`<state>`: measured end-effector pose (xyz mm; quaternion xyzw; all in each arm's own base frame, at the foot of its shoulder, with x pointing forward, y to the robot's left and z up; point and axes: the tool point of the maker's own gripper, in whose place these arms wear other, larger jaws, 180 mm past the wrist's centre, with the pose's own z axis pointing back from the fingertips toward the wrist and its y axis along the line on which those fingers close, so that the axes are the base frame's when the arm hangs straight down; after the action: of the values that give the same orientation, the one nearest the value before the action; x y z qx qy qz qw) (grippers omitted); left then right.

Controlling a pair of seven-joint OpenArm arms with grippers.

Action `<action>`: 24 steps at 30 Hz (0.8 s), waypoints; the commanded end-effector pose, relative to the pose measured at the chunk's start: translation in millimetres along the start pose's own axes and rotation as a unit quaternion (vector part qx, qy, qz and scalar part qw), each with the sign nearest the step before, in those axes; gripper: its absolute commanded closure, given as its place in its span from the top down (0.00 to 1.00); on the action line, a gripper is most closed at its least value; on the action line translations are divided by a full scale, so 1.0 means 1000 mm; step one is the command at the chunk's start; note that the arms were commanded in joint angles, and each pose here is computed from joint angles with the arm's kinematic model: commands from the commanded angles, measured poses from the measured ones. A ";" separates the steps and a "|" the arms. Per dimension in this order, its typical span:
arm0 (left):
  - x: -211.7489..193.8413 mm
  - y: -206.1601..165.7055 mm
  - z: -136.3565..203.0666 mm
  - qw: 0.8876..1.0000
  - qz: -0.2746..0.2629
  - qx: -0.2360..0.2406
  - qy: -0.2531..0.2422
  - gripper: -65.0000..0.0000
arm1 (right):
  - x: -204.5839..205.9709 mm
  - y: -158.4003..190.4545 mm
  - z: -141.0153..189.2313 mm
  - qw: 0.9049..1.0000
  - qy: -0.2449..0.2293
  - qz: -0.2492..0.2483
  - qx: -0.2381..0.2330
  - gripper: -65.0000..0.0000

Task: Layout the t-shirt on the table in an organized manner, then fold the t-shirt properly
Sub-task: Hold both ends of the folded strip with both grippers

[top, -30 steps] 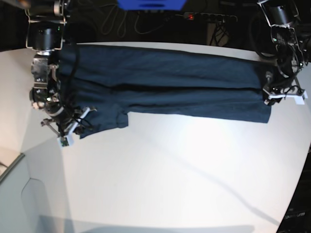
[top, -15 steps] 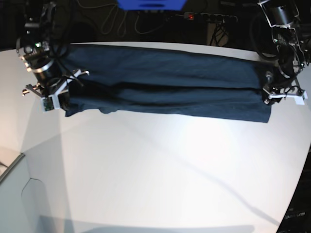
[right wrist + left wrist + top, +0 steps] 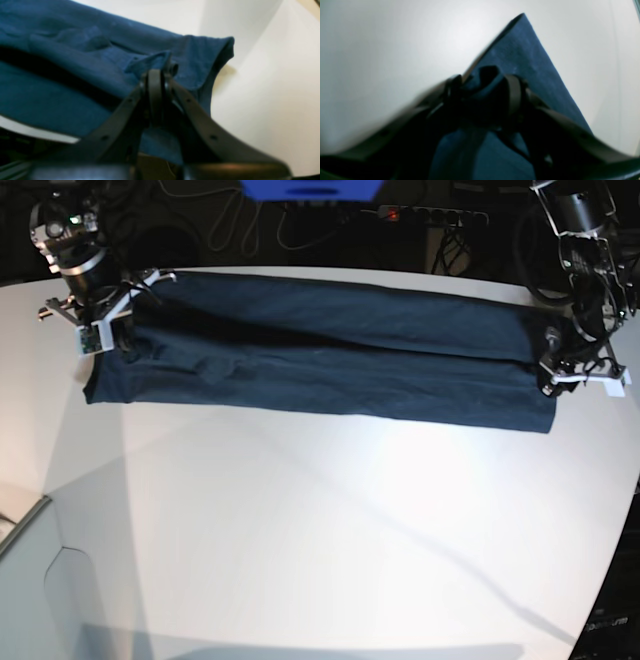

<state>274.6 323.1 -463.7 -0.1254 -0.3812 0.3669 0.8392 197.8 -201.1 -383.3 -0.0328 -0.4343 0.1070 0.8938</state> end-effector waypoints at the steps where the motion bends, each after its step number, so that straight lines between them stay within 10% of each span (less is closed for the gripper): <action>1: 0.009 -0.003 0.001 1.000 -0.007 -0.004 -0.006 0.38 | 0.008 -0.003 0.002 1.000 -0.016 0.004 -0.003 0.00; 15: 0.009 -0.003 0.001 1.000 -0.008 -0.005 -0.005 0.38 | -0.063 0.003 -0.025 0.996 0.069 -0.044 0.016 0.00; 24: 0.009 -0.002 0.003 1.000 -0.009 -0.004 -0.005 0.73 | -0.057 0.003 -0.029 0.997 0.063 -0.045 0.015 0.00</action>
<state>279.2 321.0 -457.8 -0.1342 -0.3914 0.3625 0.8351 180.3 -207.5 -453.4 -0.0037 -0.3609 0.0684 0.9301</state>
